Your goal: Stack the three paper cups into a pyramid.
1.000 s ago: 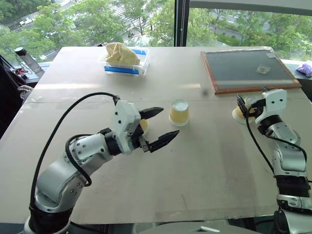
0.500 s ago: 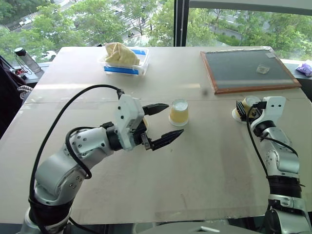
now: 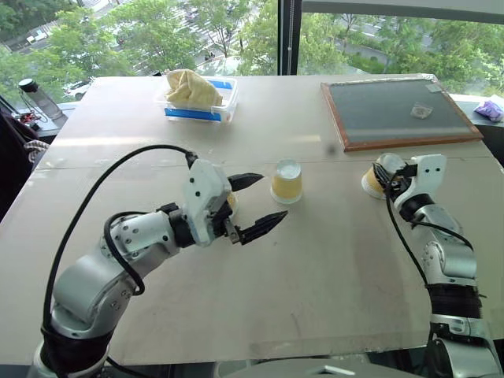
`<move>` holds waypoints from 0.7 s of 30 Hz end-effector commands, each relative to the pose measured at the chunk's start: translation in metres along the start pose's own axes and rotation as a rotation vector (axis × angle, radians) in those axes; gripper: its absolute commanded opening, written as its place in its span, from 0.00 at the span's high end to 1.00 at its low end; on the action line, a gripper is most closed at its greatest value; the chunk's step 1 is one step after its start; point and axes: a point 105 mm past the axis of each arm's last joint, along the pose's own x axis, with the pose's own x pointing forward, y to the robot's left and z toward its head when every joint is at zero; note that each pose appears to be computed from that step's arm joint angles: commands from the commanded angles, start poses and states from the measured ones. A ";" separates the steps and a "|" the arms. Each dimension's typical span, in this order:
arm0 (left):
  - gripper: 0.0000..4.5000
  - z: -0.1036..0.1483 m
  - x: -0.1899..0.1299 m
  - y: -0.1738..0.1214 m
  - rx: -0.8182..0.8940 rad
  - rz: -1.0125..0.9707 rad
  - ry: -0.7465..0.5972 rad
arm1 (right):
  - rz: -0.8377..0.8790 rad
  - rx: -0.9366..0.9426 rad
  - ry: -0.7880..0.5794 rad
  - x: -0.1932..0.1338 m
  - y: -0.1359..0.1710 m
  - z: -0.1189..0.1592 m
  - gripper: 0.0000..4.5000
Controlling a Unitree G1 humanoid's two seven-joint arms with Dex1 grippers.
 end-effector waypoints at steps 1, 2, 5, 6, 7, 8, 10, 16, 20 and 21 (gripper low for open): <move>0.00 0.002 -0.012 0.004 0.052 0.081 -0.010 | 0.185 -0.002 -0.066 0.009 0.042 0.024 0.55; 0.00 -0.001 -0.015 0.004 0.050 0.097 -0.005 | 0.218 0.001 -0.058 0.011 0.051 0.023 0.55; 0.00 -0.013 -0.022 0.002 0.039 0.151 0.005 | 0.332 -0.015 -0.032 0.017 0.076 0.018 0.55; 0.00 -0.016 -0.024 0.000 0.033 0.164 -0.001 | 0.363 -0.016 -0.021 0.018 0.083 0.016 0.55; 0.00 -0.017 -0.025 -0.002 0.029 0.174 -0.009 | 0.384 -0.023 -0.008 0.019 0.088 0.012 0.55; 0.00 -0.018 -0.026 -0.003 0.028 0.179 -0.016 | 0.394 -0.028 0.001 0.019 0.091 0.010 0.55; 0.00 -0.018 -0.027 -0.006 0.022 0.198 -0.038 | 0.417 -0.054 0.018 0.018 0.096 0.004 0.55; 0.00 -0.020 -0.028 -0.013 0.024 0.208 -0.039 | 0.420 -0.084 0.041 0.013 0.097 -0.002 0.55; 0.00 -0.020 -0.028 -0.014 0.021 0.206 -0.041 | 0.429 -0.085 0.049 0.010 0.097 -0.003 0.55; 0.00 -0.020 -0.027 -0.014 0.022 0.206 -0.042 | 0.434 -0.086 0.051 0.009 0.098 -0.003 0.55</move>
